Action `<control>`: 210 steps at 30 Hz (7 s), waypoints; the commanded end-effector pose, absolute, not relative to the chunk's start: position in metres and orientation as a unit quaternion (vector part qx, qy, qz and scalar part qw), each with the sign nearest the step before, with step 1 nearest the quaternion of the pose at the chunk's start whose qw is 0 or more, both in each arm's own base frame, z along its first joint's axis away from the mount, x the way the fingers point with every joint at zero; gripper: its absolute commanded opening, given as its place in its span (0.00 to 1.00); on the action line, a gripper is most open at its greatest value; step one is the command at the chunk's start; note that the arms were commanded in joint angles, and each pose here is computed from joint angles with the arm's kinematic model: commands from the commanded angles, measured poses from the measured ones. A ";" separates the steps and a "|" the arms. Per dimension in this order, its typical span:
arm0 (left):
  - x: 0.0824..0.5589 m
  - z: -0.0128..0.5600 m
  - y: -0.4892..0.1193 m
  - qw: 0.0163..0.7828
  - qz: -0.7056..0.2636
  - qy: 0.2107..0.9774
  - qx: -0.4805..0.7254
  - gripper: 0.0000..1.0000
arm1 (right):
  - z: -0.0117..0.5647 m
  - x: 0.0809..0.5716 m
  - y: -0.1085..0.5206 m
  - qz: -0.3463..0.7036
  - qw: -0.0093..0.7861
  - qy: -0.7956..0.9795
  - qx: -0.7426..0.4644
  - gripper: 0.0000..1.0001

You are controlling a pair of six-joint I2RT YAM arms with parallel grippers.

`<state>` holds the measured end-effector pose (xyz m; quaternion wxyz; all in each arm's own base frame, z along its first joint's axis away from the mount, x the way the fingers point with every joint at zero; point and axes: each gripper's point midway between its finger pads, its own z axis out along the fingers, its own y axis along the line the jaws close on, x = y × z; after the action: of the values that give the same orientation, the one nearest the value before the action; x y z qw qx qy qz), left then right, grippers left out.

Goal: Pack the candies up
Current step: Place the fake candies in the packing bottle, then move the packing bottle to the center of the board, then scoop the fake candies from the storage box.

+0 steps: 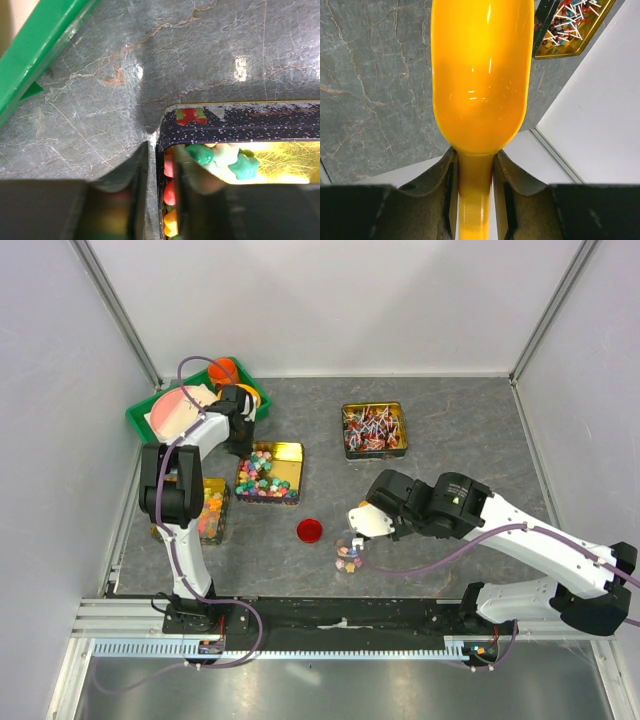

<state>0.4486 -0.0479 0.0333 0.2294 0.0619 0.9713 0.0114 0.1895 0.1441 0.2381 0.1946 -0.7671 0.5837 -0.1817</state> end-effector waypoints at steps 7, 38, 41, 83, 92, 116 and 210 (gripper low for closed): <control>0.464 0.099 -0.053 0.306 -0.009 0.950 0.051 0.44 | 0.264 0.194 0.127 -0.185 0.216 0.600 -0.747 0.00; 0.267 0.205 -0.282 0.346 -0.284 0.752 0.484 0.50 | 0.296 0.181 0.066 -0.128 0.312 0.706 -0.623 0.00; 0.245 0.198 -0.293 0.333 -0.292 0.734 0.515 0.50 | 0.298 0.180 0.062 -0.125 0.320 0.710 -0.614 0.00; 0.172 0.123 -0.333 0.246 -0.248 0.686 0.638 0.16 | 0.299 0.181 0.054 -0.130 0.326 0.720 -0.599 0.00; 0.176 0.123 -0.334 0.253 -0.238 0.689 0.636 0.01 | 0.301 0.182 0.055 -0.132 0.330 0.718 -0.599 0.00; 0.298 0.172 -0.335 0.404 -0.125 0.720 0.550 0.02 | 0.311 0.183 0.048 -0.149 0.354 0.716 -0.583 0.00; 0.440 0.082 -0.040 0.235 0.056 0.965 0.104 0.46 | 0.299 0.209 0.080 -0.124 0.353 0.707 -0.600 0.00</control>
<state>0.4338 -0.0389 0.0855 0.2405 0.1291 0.9604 0.0550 0.2100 0.0799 0.2921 0.3290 -0.6087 0.7107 -0.1271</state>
